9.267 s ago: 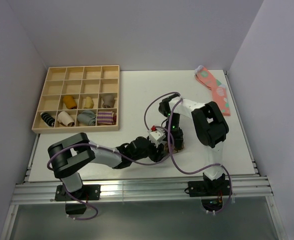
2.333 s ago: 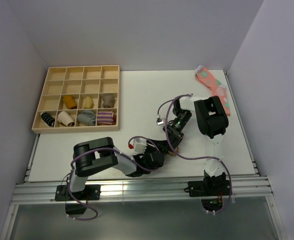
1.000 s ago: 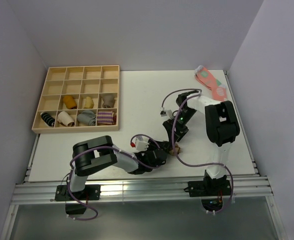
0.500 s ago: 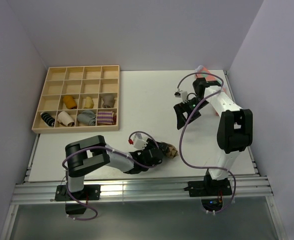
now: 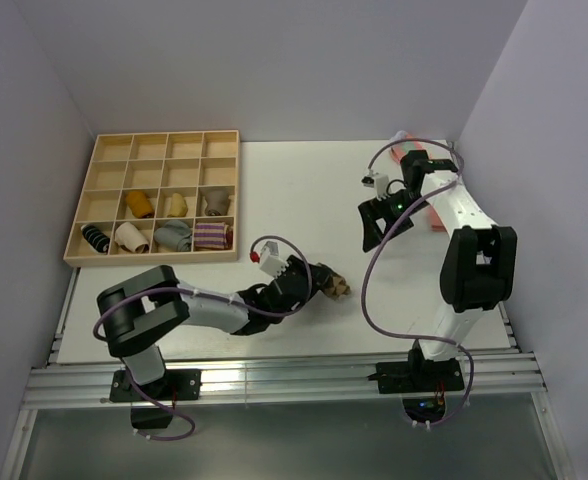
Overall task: Roll the socks
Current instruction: Pick up the sock at the center of the board, then place the sock in the storage box.
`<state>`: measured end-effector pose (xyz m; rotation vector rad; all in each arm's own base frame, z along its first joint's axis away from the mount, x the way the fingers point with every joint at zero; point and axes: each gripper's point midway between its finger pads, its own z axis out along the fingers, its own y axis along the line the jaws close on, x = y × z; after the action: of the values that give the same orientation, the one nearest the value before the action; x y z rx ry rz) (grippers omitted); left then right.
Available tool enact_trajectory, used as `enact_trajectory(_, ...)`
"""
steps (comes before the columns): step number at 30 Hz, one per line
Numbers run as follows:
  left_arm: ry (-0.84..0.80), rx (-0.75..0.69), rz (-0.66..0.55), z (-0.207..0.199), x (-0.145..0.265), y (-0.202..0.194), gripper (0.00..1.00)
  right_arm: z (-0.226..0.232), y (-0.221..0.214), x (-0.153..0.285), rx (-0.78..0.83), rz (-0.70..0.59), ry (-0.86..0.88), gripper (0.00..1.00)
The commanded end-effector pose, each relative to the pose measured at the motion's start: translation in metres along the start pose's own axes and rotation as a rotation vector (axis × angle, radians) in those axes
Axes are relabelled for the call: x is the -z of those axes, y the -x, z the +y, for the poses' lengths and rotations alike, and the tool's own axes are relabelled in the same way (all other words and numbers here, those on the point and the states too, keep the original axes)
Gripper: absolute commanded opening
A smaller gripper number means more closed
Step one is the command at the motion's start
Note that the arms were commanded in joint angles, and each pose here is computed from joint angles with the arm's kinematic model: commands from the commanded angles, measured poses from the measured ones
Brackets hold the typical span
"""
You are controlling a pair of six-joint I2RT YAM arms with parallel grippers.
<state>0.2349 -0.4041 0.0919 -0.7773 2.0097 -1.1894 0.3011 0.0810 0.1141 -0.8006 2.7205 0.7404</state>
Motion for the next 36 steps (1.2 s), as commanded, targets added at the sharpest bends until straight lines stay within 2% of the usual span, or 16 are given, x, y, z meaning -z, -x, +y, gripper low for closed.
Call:
enact_trajectory(1, -0.147, -0.036, 0.001, -0.054, 0.012, 0.020, 0.00, 0.008, 0.013, 0.027, 0.057, -0.090, -0.039, 0.97)
enact_trajectory(6, -0.209, -0.068, -0.068, -0.086, 0.025, 0.064, 0.00, 0.009, 0.012, 0.033, 0.082, -0.112, -0.062, 0.98)
enact_trajectory(11, -0.277, -0.073, -0.215, -0.118, 0.038, 0.156, 0.00, 0.002, 0.012, 0.040, 0.078, -0.123, -0.069, 0.98)
enact_trajectory(12, -0.278, -0.095, -0.279, -0.118, 0.037, 0.189, 0.00, 0.001, 0.013, 0.041, 0.081, -0.125, -0.069, 0.98)
enact_trajectory(14, -0.298, -0.115, -0.310, -0.127, 0.044, 0.220, 0.00, 0.001, 0.015, 0.042, 0.090, -0.128, -0.070, 0.98)
enact_trajectory(15, -0.310, -0.138, -0.365, -0.131, 0.046, 0.253, 0.00, 0.001, 0.017, 0.044, 0.097, -0.134, -0.071, 0.98)
enact_trajectory(16, -0.324, -0.164, -0.344, -0.134, 0.046, 0.260, 0.00, 0.001, 0.018, 0.044, 0.099, -0.136, -0.070, 0.98)
enact_trajectory(17, -0.323, -0.172, -0.372, -0.139, 0.049, 0.280, 0.00, 0.000, 0.019, 0.045, 0.105, -0.139, -0.073, 0.98)
enact_trajectory(18, -0.304, -0.170, -0.430, -0.131, 0.052, 0.313, 0.00, 0.000, 0.021, 0.046, 0.111, -0.145, -0.075, 0.98)
enact_trajectory(20, -0.297, -0.183, -0.454, -0.128, 0.054, 0.340, 0.00, -0.001, 0.022, 0.046, 0.121, -0.146, -0.077, 0.98)
enact_trajectory(21, -0.272, -0.178, -0.513, -0.119, 0.060, 0.368, 0.00, -0.001, 0.023, 0.047, 0.125, -0.147, -0.076, 0.98)
enact_trajectory(23, -0.258, -0.193, -0.532, -0.112, 0.060, 0.389, 0.00, -0.002, 0.025, 0.045, 0.130, -0.149, -0.072, 0.98)
enact_trajectory(29, -0.235, -0.196, -0.627, -0.060, 0.070, 0.485, 0.00, -0.005, 0.031, 0.039, 0.145, -0.141, -0.032, 0.98)
enact_trajectory(32, -0.208, -0.229, -0.675, -0.033, 0.073, 0.521, 0.00, -0.010, 0.036, 0.039, 0.164, -0.149, -0.045, 0.98)
enact_trajectory(34, -0.196, -0.251, -0.658, -0.016, 0.066, 0.530, 0.00, -0.013, 0.038, 0.040, 0.180, -0.156, -0.061, 0.98)
enact_trajectory(36, -0.234, -0.280, -0.692, -0.011, 0.076, 0.546, 0.00, -0.014, 0.040, 0.041, 0.188, -0.161, -0.067, 0.98)
